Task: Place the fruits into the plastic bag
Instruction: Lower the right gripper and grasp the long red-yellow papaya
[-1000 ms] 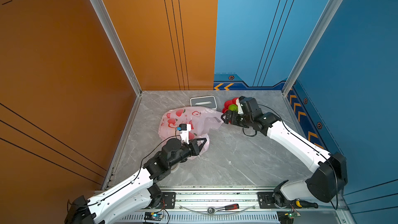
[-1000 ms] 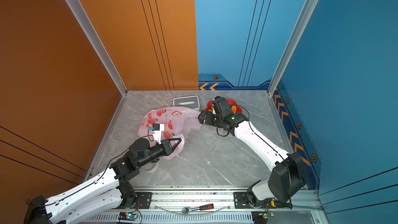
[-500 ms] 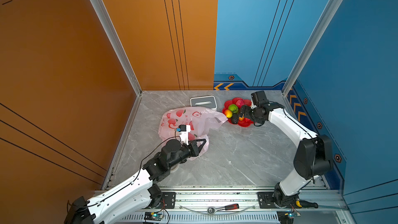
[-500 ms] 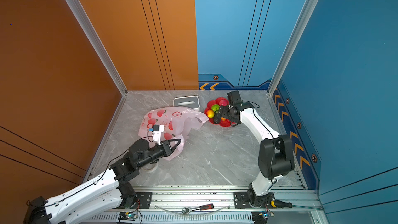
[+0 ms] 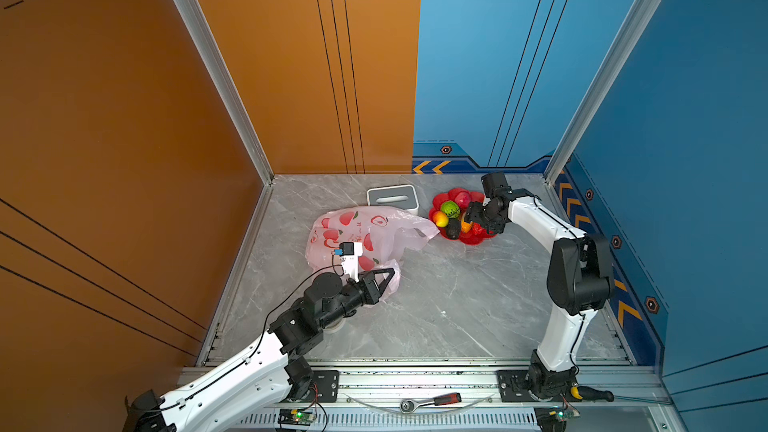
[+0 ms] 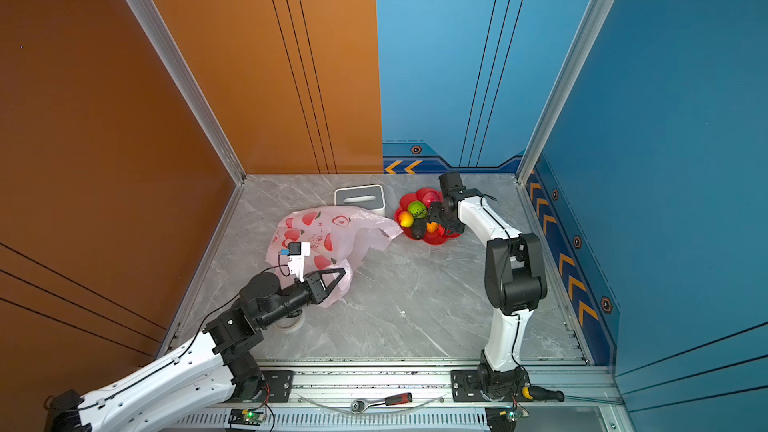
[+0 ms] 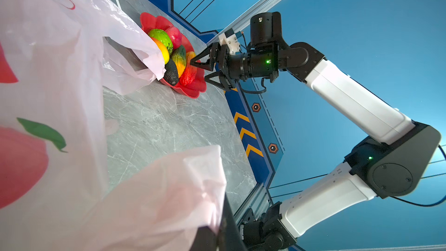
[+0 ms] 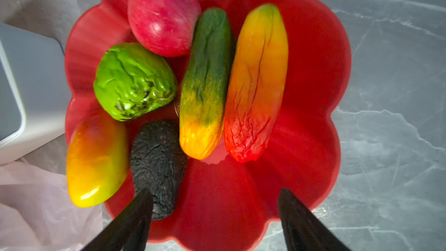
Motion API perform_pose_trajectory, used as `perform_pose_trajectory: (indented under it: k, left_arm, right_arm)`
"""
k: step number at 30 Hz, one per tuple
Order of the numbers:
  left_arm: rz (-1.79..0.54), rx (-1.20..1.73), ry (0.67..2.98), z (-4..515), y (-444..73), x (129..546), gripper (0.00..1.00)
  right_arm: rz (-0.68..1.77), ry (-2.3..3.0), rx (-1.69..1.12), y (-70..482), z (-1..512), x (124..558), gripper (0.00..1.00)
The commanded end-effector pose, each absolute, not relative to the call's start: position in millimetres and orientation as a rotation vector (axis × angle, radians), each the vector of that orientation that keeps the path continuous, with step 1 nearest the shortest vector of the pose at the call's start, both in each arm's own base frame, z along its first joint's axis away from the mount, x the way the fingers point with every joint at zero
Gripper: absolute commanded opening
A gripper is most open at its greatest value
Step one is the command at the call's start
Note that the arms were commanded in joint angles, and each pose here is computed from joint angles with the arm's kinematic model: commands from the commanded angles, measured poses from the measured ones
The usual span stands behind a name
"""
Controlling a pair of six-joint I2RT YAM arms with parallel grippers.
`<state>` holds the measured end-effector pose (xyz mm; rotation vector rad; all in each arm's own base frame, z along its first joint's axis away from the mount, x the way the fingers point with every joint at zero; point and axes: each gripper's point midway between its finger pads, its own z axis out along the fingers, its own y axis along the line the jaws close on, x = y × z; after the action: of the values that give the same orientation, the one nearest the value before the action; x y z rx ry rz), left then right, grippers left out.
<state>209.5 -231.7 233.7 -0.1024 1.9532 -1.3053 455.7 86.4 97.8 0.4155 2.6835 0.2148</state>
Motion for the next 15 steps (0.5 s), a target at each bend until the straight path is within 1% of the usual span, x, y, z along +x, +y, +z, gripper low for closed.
perform_pose_trajectory:
  k: [1, 7, 9, 11, 13, 15]
  left_arm:
    - [-1.266, -0.141, 1.975, 222.5, -224.4, 213.3, 0.00]
    - [-1.262, -0.146, 1.980, 221.1, -225.3, 215.1, 0.00]
    - [-1.261, -0.146, 1.982, 220.5, -225.6, 215.4, 0.00]
    - [-1.260, -0.148, 1.986, 219.5, -225.9, 215.7, 0.00]
    - [-1.258, -0.149, 1.987, 218.9, -225.7, 215.9, 0.00]
    - [-1.258, -0.151, 1.985, 219.9, -225.2, 216.0, 0.00]
  right_arm:
    - [0.168, 2.705, 0.434, 75.4, 91.4, 458.6, 0.77]
    - [0.138, 2.718, 0.448, 64.9, 81.8, 462.5, 0.76]
    - [0.137, 2.720, 0.445, 64.8, 79.9, 465.0, 0.73]
    - [0.129, 2.724, 0.448, 63.2, 76.7, 467.1, 0.73]
    - [0.127, 2.730, 0.450, 62.5, 73.1, 469.0, 0.69]
    - [0.123, 2.734, 0.455, 61.2, 69.7, 470.8, 0.67]
